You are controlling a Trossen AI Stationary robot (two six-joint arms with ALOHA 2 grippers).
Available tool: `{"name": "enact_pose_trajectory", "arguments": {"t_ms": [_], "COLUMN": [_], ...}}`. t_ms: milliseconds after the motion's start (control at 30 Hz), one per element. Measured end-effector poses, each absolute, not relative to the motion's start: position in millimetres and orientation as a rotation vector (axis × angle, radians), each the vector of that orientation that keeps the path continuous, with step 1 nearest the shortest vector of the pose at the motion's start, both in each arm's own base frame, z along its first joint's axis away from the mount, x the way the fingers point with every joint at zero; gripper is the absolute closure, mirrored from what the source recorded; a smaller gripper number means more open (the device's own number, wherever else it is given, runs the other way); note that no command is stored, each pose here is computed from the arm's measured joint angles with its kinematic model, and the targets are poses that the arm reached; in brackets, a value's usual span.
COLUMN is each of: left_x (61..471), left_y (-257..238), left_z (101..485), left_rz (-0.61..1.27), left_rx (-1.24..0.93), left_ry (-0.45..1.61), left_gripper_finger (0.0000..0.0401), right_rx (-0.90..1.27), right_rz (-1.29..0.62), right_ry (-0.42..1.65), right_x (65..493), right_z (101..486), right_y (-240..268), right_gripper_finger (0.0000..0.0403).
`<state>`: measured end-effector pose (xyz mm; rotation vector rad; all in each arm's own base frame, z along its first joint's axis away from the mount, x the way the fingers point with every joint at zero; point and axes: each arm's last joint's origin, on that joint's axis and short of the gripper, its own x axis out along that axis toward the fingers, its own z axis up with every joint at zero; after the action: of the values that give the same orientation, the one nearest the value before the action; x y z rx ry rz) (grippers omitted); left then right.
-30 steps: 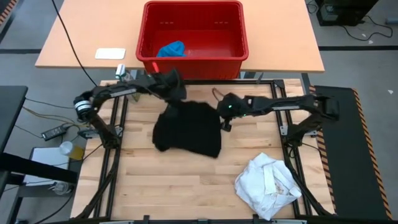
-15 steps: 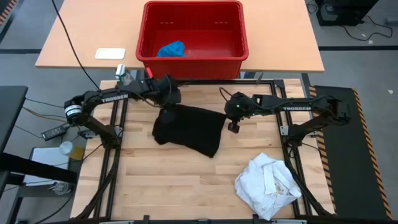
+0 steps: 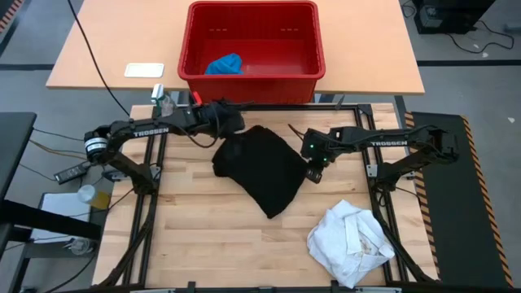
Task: Fold laundry
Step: Fold the black shirt
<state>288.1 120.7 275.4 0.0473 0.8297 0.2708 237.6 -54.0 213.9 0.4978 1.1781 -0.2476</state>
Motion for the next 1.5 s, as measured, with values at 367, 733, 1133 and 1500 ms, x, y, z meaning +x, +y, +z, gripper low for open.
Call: {"name": "enact_pose_trajectory", "arguments": {"t_ms": [367, 733, 1133, 1500], "left_x": [304, 364, 391, 393], "left_y": [31, -62, -81, -83], "left_z": [264, 222, 159, 139], "left_rz": [-0.056, -0.110, -0.214, -0.223], "left_rx": [-0.053, 0.157, 0.552, 0.534], "left_ry": [0.927, 0.852, 0.958, 1.009], "left_gripper_finger": [0.0175, 0.0162, 0.0121, 0.0233], "right_rx": [0.832, 0.700, 0.746, 0.736], "right_rz": [-0.193, -0.349, -0.466, -0.458], "right_ry": [1.270, 1.057, 0.872, 0.828], "right_x": [232, 223, 194, 200], "right_z": [216, 242, 274, 275], "right_y": [-32, -28, -14, 5], "right_gripper_finger": [0.0226, 0.0224, 0.0225, 0.0225]}}
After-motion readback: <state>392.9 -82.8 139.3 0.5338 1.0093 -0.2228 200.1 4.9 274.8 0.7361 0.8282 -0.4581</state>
